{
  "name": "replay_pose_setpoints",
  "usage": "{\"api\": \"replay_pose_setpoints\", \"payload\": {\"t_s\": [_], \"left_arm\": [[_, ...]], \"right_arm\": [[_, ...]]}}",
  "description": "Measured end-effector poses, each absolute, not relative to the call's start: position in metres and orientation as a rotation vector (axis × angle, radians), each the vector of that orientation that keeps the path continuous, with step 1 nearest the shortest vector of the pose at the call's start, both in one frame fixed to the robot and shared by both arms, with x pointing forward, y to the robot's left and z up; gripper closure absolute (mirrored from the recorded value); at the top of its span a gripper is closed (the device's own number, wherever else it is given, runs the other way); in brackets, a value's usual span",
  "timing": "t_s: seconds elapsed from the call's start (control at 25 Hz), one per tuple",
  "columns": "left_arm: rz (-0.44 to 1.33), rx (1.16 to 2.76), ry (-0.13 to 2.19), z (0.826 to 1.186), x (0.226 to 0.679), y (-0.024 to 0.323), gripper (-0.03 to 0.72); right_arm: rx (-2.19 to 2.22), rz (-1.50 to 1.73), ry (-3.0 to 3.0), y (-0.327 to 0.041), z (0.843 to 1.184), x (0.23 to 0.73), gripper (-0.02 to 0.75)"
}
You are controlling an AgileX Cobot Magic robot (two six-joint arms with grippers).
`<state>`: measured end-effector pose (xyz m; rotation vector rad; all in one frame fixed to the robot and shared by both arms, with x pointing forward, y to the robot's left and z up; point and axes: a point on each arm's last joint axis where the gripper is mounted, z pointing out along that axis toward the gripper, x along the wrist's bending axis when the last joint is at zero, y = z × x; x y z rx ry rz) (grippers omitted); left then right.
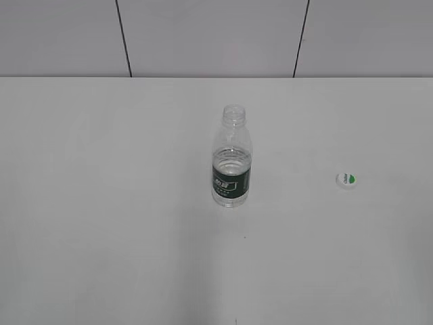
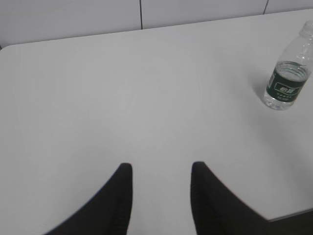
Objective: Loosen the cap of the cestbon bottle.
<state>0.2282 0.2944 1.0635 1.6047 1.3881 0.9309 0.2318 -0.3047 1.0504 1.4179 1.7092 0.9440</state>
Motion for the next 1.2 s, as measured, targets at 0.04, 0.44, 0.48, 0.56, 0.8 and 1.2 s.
{"api": "replay_pose_setpoints", "payload": {"t_s": [0.04, 0.44, 0.48, 0.56, 0.8, 1.2], "left_arm": [[0.926, 1.609, 1.381, 1.0635, 0.2282, 0.2944, 0.443], [0.924, 1.611, 1.377, 1.0635, 0.2282, 0.2945, 0.444], [0.924, 1.611, 1.377, 1.0635, 0.2282, 0.2945, 0.446], [0.924, 1.611, 1.377, 1.0635, 0.2282, 0.2945, 0.447], [0.926, 1.612, 1.378, 1.0635, 0.2282, 0.2946, 0.447], [0.927, 1.612, 1.378, 1.0635, 0.2282, 0.2947, 0.447]], "right_arm": [[1.418, 0.944, 1.709, -0.3047, 1.0504, 0.2318, 0.156], [1.417, 0.944, 1.708, -0.3048, 1.0505, 0.2319, 0.156], [1.417, 0.944, 1.708, -0.3048, 1.0505, 0.2319, 0.156], [1.417, 0.944, 1.708, -0.3048, 1.0505, 0.2319, 0.156], [1.417, 0.944, 1.708, -0.3048, 1.0505, 0.2319, 0.156], [1.417, 0.944, 1.708, -0.3048, 1.0505, 0.2319, 0.156]]}}
